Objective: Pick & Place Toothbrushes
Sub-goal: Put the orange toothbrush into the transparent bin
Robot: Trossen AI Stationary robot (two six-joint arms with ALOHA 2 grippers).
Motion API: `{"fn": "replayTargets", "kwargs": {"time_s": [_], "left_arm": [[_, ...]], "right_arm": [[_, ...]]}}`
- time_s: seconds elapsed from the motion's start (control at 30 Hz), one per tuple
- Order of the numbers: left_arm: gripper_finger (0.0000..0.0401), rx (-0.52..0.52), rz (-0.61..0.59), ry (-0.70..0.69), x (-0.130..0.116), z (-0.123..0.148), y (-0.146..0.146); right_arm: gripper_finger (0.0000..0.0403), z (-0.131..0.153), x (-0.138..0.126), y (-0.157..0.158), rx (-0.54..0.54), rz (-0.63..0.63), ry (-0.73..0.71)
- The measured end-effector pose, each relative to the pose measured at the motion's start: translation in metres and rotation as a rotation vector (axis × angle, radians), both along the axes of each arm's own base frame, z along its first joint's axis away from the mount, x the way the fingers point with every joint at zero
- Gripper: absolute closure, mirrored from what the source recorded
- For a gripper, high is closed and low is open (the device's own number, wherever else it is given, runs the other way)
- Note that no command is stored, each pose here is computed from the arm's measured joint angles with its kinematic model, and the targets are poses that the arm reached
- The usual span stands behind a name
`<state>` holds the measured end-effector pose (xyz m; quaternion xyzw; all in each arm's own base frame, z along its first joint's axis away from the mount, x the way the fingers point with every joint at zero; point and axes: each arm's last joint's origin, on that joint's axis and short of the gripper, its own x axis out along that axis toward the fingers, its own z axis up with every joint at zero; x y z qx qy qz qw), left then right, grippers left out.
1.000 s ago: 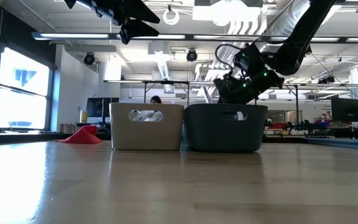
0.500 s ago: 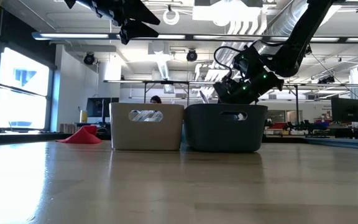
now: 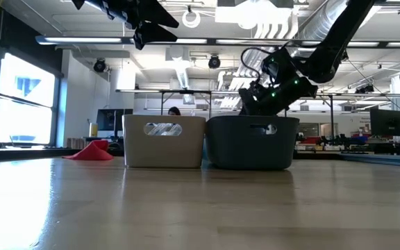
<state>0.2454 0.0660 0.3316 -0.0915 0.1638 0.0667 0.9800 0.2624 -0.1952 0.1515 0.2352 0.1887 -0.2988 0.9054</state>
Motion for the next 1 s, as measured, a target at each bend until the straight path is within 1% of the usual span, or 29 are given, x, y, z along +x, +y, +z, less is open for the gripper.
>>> {"fn": "replayTargets", "kwargs": {"time_s": [0.2,0.33,0.43,0.63,0.8,0.87,1.0], "left_arm": [[0.0194,0.001,0.003,0.0,0.0,0.0,0.0],[0.0194,0.001,0.002,0.001,0.0,0.0,0.0],[0.0194,0.001,0.002,0.001,0.0,0.0,0.0],[0.0194,0.033,-0.01,0.004,0.0,0.0,0.0],[0.0194,0.028,-0.01,0.019,0.0,-0.002,0.0],[0.0194,0.021,-0.009,0.026,-0.001,-0.002,0.0],[0.0194,0.015,-0.008,0.04,-0.001,-0.004,0.0]], "right_arm": [[0.0232,0.029,-0.003,0.006,-0.028,0.081,-0.099],[0.0253,0.051,-0.007,0.012,-0.046,0.173,-0.181],[0.0277,0.06,-0.008,0.017,-0.043,0.246,-0.221],[0.0341,0.061,-0.006,0.023,-0.044,0.336,-0.229],[0.0389,0.061,-0.001,0.031,-0.051,0.369,-0.22],[0.0396,0.061,0.002,0.035,-0.052,0.387,-0.222],[0.04,0.064,0.009,0.045,-0.078,0.428,-0.242]]}}
